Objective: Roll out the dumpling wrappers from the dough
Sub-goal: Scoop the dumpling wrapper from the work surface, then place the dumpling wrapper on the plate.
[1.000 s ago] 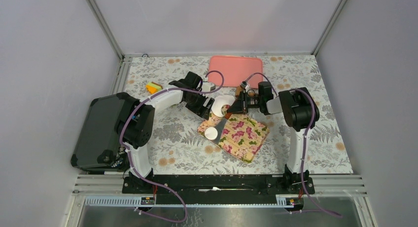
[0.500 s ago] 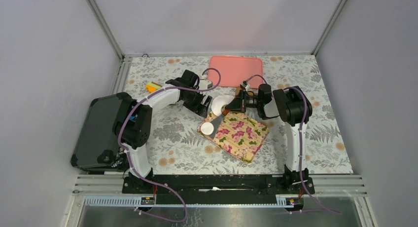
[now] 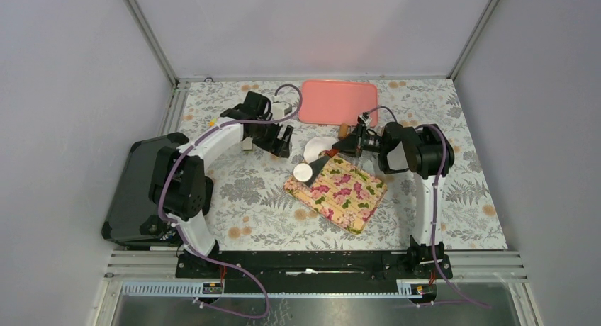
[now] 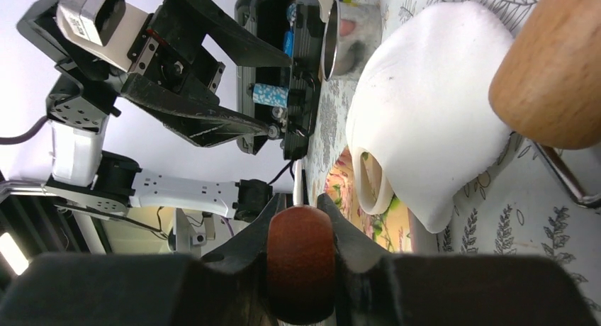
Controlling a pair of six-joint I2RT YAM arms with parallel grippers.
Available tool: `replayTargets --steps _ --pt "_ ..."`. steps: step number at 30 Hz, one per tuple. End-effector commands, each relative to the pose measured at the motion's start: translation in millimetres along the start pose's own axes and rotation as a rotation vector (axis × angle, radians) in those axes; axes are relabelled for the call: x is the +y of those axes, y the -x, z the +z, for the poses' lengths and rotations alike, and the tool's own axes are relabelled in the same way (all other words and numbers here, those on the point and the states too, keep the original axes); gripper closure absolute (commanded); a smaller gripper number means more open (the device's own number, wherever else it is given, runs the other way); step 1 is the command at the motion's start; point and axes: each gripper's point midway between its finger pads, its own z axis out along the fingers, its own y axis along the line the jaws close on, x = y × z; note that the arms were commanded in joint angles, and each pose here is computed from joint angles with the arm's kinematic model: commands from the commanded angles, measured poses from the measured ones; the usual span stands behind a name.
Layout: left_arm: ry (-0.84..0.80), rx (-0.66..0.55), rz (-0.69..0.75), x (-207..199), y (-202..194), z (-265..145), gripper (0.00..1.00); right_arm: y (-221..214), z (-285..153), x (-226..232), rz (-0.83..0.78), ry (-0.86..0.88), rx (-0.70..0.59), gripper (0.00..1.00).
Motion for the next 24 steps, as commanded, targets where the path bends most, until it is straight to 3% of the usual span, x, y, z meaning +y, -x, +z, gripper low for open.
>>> replayTargets --steps 1,11,24 --pt "-0.001 -0.119 0.019 3.8 29.9 -30.8 0.21 19.4 -10.5 30.0 -0.089 0.063 -0.064 1.00" --pt "0.031 -0.144 -0.022 27.4 28.1 -46.1 0.20 67.3 -43.7 45.9 -0.119 0.046 -0.223 1.00" --pt "0.036 -0.137 -0.032 30.7 20.1 -47.5 0.20 175.6 -88.2 55.9 -0.175 -0.107 -0.522 1.00"
